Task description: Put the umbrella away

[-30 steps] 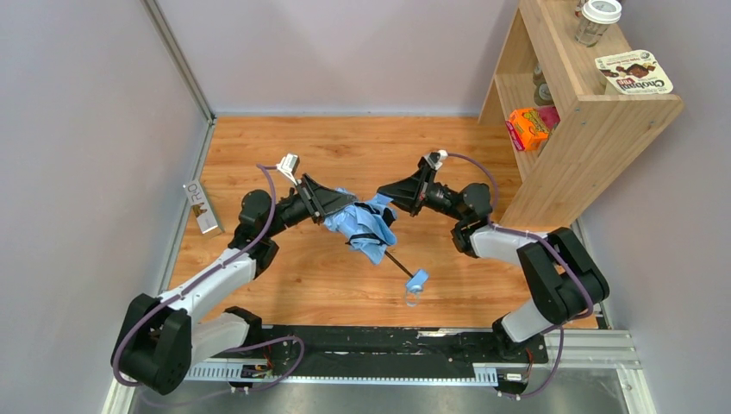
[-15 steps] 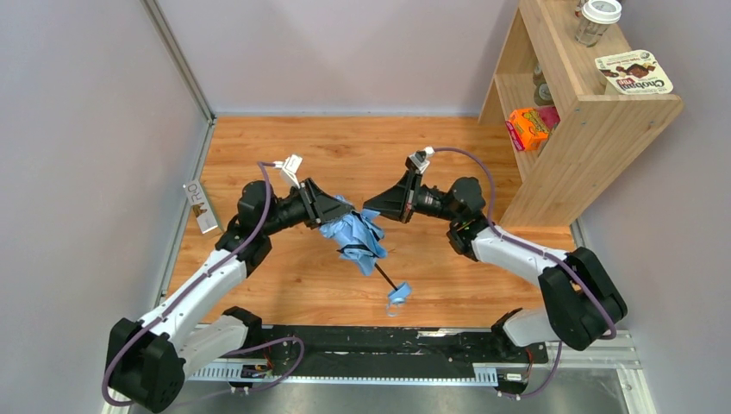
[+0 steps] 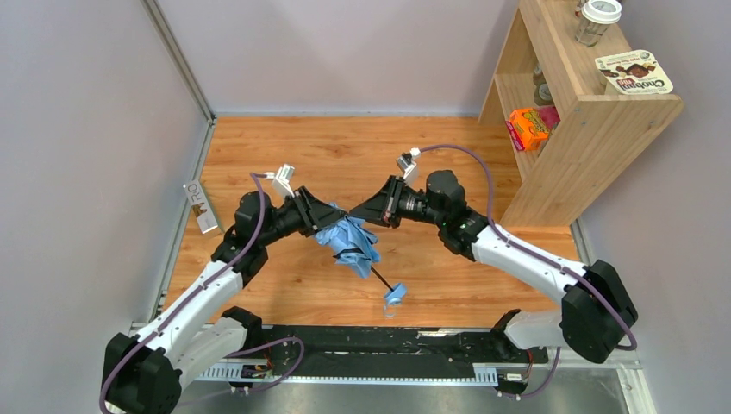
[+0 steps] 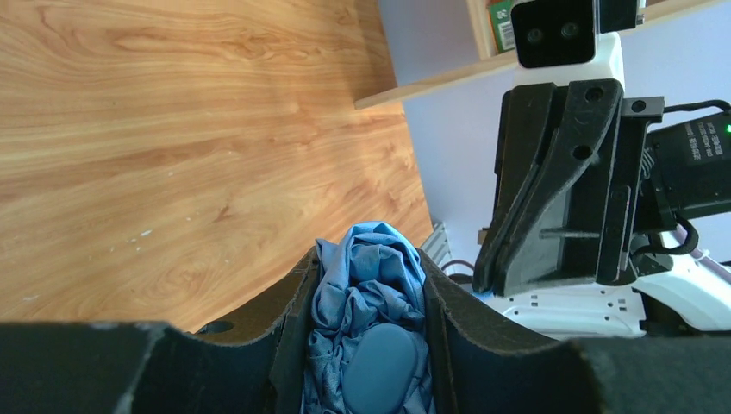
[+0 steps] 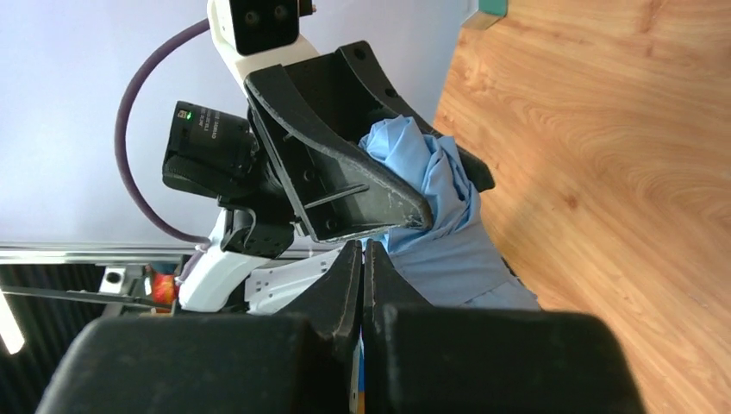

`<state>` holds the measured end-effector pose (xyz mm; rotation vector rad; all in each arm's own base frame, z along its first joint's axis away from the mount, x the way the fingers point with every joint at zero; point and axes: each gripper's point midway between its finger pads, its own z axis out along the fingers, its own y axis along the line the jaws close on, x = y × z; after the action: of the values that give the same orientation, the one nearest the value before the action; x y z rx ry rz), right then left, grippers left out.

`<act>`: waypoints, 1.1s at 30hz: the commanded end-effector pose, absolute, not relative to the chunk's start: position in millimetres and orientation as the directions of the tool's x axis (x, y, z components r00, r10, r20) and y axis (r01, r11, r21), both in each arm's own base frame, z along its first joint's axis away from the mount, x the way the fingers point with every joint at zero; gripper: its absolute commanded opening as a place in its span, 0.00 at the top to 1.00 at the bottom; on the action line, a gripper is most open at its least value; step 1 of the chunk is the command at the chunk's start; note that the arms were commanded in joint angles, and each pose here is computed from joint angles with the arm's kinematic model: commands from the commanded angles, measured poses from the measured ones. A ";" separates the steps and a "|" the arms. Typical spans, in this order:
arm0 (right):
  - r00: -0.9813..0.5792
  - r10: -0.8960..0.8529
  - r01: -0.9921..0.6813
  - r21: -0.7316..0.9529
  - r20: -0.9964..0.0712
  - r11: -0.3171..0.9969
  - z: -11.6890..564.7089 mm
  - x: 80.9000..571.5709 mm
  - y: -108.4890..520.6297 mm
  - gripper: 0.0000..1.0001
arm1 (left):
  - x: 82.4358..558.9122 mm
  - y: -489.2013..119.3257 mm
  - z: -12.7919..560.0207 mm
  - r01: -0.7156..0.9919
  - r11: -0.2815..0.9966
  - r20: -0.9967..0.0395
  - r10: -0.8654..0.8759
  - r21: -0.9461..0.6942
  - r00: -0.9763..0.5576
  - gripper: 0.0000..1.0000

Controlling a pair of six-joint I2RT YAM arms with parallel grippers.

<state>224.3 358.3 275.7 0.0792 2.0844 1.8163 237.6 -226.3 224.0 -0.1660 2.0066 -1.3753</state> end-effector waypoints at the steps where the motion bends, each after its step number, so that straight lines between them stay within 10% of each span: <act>1: -0.851 0.384 -0.303 0.933 -0.357 0.195 301.4 247.9 334.5 1.00 | 235.9 -233.2 241.6 0.352 0.345 -0.485 -0.469 -0.870 -0.738 1.00; 11: -0.905 0.335 -0.189 0.953 -0.263 0.237 252.5 264.9 313.7 1.00 | 204.3 -236.6 335.7 0.547 -0.045 -0.440 -0.541 -0.836 -0.716 1.00; 24: -0.884 0.408 0.247 0.969 0.228 -0.004 246.3 252.1 351.0 1.00 | 254.0 -232.1 419.9 0.627 -0.291 -0.291 -0.695 -0.723 -0.658 1.00; 33: -0.778 0.391 0.475 0.868 0.492 -0.147 253.6 250.3 349.0 0.68 | 278.7 -243.9 410.2 0.628 -0.248 -0.315 -0.696 -0.738 -0.646 1.00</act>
<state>249.0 349.1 235.0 0.8842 2.1716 2.0538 290.2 -254.2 355.9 -0.2188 1.3540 -1.9485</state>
